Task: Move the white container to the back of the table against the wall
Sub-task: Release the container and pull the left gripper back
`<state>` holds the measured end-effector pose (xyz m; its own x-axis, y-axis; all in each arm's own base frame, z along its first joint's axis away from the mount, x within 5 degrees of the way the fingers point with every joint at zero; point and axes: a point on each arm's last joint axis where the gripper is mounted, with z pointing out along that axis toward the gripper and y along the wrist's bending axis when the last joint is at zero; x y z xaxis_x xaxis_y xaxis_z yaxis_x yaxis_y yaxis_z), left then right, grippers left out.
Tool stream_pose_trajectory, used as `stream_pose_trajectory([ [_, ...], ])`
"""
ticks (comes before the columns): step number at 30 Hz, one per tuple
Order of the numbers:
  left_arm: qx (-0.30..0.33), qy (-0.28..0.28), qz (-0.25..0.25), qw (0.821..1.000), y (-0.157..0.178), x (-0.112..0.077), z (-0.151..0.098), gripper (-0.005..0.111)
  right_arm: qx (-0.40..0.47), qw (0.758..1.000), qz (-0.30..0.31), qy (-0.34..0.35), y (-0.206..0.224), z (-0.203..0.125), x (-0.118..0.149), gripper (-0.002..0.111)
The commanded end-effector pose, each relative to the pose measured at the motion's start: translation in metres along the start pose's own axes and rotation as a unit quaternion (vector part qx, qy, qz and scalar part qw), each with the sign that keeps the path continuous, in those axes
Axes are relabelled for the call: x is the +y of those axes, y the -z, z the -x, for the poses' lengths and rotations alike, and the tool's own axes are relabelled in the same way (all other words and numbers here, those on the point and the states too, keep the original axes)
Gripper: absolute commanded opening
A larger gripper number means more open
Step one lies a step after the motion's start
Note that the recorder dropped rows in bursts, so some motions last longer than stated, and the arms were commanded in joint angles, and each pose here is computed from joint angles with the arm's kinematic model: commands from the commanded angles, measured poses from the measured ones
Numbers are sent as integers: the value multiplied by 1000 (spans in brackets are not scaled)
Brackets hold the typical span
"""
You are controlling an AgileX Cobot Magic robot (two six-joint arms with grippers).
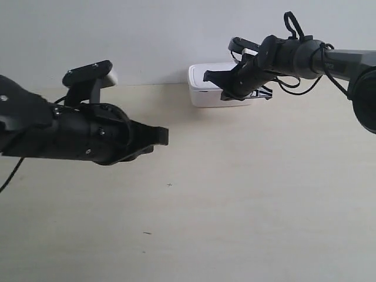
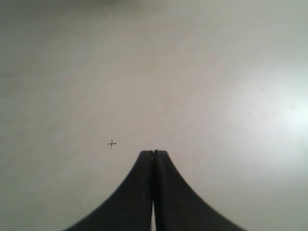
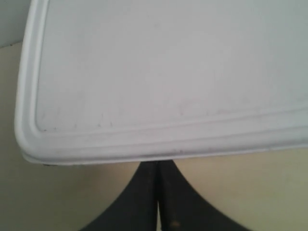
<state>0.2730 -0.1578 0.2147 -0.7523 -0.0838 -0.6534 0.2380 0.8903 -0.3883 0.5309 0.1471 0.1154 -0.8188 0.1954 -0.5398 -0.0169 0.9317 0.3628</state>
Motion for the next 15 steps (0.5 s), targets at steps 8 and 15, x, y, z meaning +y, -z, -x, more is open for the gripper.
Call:
stream_pose_trajectory([
  [8,-57,-31,-57,996,97,-3,-32,0,-36,999,-2,11,-7,4,-2,0],
  [15,-75,-45,-70,994,118,0,-44,0,-35,999,-3,10,-7,3,-2,0],
])
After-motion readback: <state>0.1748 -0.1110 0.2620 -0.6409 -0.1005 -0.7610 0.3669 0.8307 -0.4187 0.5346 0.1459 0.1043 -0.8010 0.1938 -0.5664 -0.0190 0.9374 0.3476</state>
